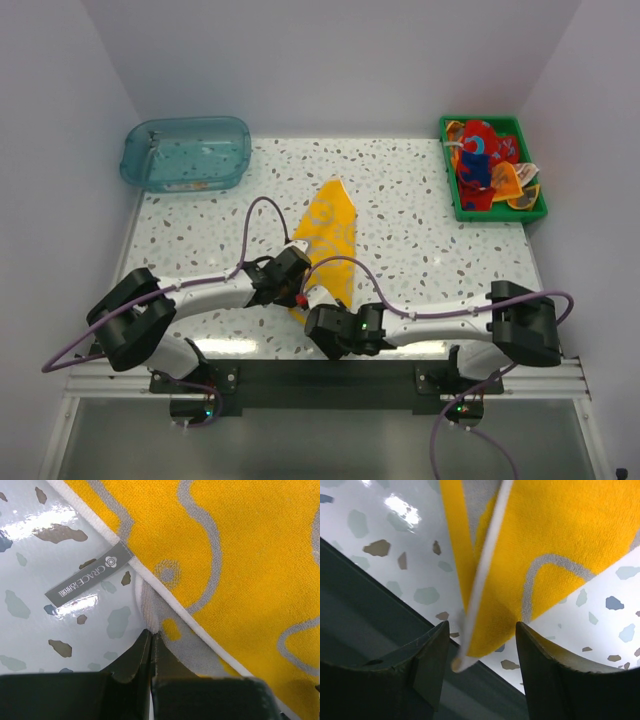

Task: Fold and stack the towels
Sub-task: Flatten out the crumpled towel

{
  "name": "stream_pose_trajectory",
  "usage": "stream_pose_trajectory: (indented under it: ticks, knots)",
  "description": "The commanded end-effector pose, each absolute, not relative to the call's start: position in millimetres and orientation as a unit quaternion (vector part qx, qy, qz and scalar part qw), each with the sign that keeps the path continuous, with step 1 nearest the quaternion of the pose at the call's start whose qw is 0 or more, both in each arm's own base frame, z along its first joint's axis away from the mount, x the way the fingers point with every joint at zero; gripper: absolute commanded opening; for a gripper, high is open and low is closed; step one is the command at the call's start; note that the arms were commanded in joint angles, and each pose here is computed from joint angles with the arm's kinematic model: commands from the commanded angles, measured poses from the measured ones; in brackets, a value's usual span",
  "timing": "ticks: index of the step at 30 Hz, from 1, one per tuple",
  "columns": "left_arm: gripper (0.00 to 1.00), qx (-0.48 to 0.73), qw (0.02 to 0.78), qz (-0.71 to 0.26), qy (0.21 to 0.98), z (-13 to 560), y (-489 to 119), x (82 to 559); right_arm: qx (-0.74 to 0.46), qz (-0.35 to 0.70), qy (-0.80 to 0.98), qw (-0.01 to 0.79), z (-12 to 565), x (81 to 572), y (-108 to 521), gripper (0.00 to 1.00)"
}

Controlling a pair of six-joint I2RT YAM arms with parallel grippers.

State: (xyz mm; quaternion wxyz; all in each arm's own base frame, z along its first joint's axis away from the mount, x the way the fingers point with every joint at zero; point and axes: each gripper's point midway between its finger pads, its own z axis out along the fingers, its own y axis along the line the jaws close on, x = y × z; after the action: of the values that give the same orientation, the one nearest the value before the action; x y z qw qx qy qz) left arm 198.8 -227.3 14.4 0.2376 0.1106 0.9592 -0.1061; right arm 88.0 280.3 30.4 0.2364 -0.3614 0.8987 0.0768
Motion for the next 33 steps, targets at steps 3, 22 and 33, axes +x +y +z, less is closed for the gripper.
stream_pose_trajectory:
  ticks: [3, 22, 33]
  knots:
    - [0.0, 0.11, 0.197, -0.084, 0.971, -0.1, -215.2, 183.9, -0.369, 0.07, 0.887, 0.267, 52.0, 85.9, 297.8, 0.62]
    - [0.0, 0.099, 0.193, -0.072, 0.974, -3.2, -206.3, 184.2, -0.324, -0.041, 0.893, 0.31, 55.2, 104.2, 252.2, 0.0]
    - [0.0, 0.055, 0.241, -0.075, 0.966, 45.4, -185.8, 233.6, -0.16, 0.095, 0.921, 0.341, 129.0, 177.7, 250.0, 0.0]
